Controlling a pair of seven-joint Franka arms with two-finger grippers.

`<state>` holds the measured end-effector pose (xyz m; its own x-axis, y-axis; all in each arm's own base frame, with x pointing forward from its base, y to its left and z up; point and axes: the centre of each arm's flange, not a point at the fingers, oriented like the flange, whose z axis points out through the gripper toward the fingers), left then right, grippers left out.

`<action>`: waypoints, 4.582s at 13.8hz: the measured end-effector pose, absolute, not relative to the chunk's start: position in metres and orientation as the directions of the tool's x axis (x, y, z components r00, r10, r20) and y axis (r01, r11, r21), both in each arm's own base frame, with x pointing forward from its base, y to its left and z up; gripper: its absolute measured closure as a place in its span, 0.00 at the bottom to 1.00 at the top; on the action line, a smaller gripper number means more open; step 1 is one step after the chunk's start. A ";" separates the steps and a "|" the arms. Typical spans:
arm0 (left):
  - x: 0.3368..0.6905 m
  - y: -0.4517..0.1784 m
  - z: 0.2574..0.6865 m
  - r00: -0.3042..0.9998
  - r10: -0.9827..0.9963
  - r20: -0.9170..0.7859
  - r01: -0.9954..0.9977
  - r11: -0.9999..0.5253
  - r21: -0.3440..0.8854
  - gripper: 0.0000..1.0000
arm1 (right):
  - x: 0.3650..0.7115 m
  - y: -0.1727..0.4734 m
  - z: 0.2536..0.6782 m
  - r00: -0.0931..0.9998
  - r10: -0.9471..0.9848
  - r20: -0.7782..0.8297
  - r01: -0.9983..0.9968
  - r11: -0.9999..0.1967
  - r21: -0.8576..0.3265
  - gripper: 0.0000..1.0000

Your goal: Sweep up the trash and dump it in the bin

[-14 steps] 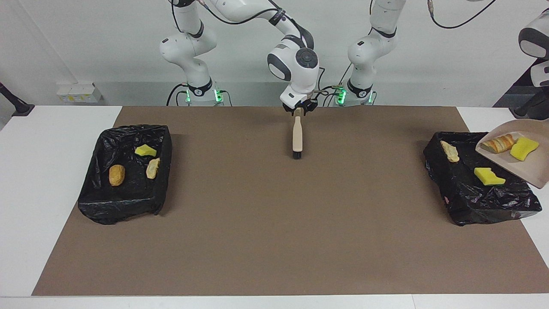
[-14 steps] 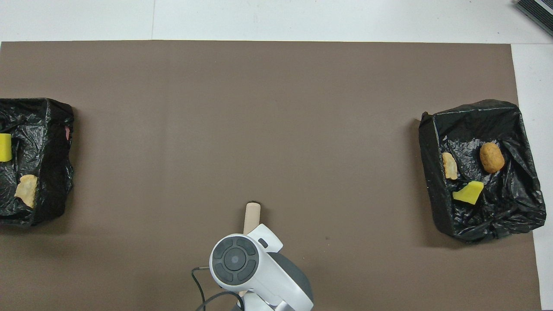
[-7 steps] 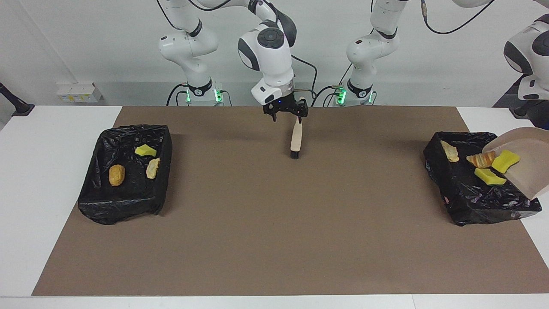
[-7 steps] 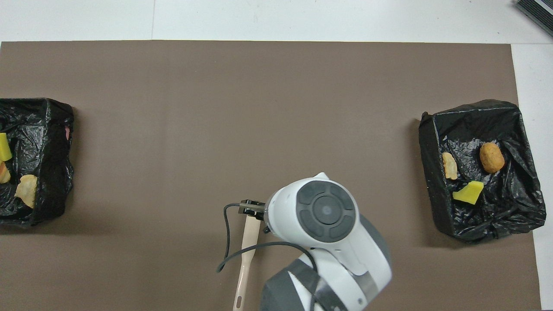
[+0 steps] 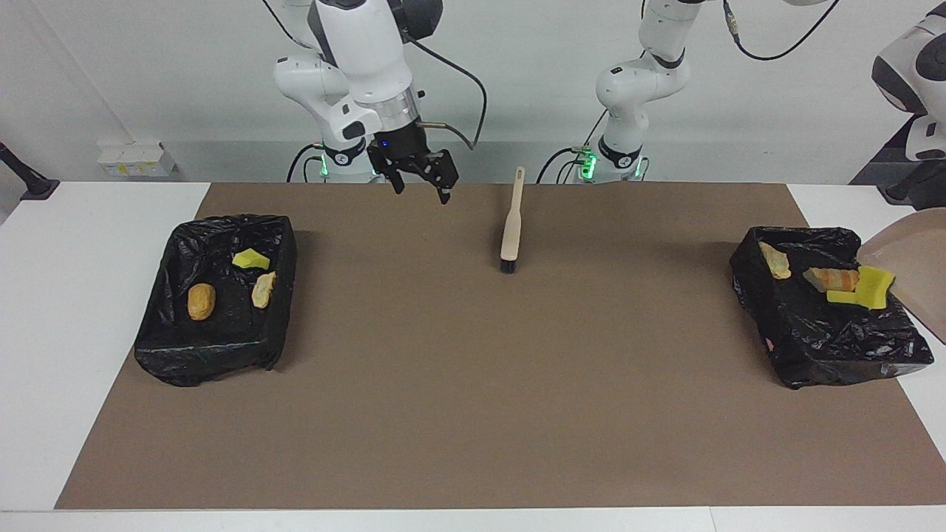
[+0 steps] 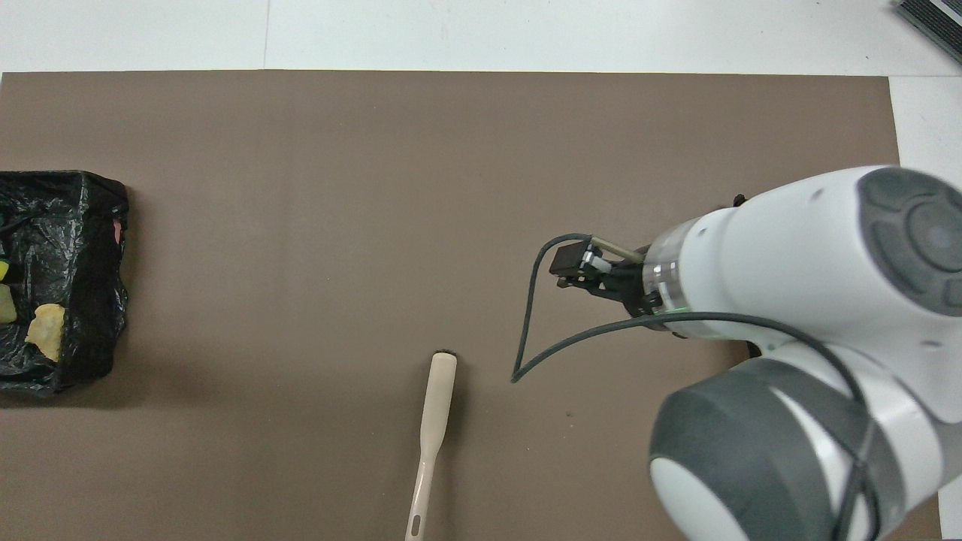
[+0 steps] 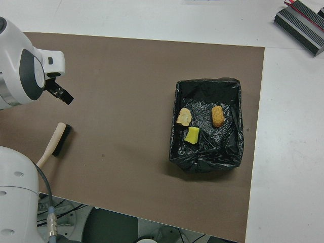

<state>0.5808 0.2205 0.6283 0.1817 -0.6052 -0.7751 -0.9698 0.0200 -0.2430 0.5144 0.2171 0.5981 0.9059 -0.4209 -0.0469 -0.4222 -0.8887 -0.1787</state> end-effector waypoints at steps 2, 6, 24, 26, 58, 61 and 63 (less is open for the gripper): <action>0.582 0.217 0.632 0.183 -0.604 -0.776 -0.969 0.023 -0.246 0.68 | 0.522 0.187 0.612 0.929 -0.369 -0.042 -0.370 -0.913 -0.170 0.00; 0.581 0.209 0.633 0.206 -0.617 -0.760 -0.969 -0.021 -0.246 0.68 | 0.534 0.145 0.633 0.958 -0.286 -0.016 -0.286 -0.955 -0.075 0.00; 0.551 -0.178 0.558 0.964 -0.257 0.064 -0.256 -0.967 -0.012 0.68 | 0.569 0.107 0.653 0.974 -0.224 0.019 -0.224 -0.975 0.014 0.00; 0.544 -0.230 0.534 0.969 -0.226 0.100 -0.230 -0.973 0.030 0.68 | 0.569 0.103 0.653 0.973 -0.231 0.018 -0.231 -0.973 0.016 0.00; 0.553 -0.250 0.452 0.999 -0.040 0.005 -0.041 -0.995 0.088 0.00 | 0.541 0.064 0.644 0.985 -0.173 -0.020 -0.173 -0.985 0.027 0.00; 0.550 -0.165 0.491 0.995 -0.077 -0.070 -0.072 -0.995 0.075 0.00 | 0.541 0.065 0.646 0.988 -0.156 -0.018 -0.156 -0.988 0.019 0.00; 0.547 -0.117 0.509 0.993 -0.079 -0.088 -0.071 -0.994 0.081 0.00 | 0.541 0.066 0.646 0.988 -0.155 -0.018 -0.154 -0.988 0.018 0.00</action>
<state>0.5471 -0.1171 0.5087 0.9930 -0.0785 -0.0882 -0.0714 -0.9942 0.0806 0.5410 0.0655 0.6458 0.9878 -0.1547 -0.0179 -0.1543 -0.9878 0.0184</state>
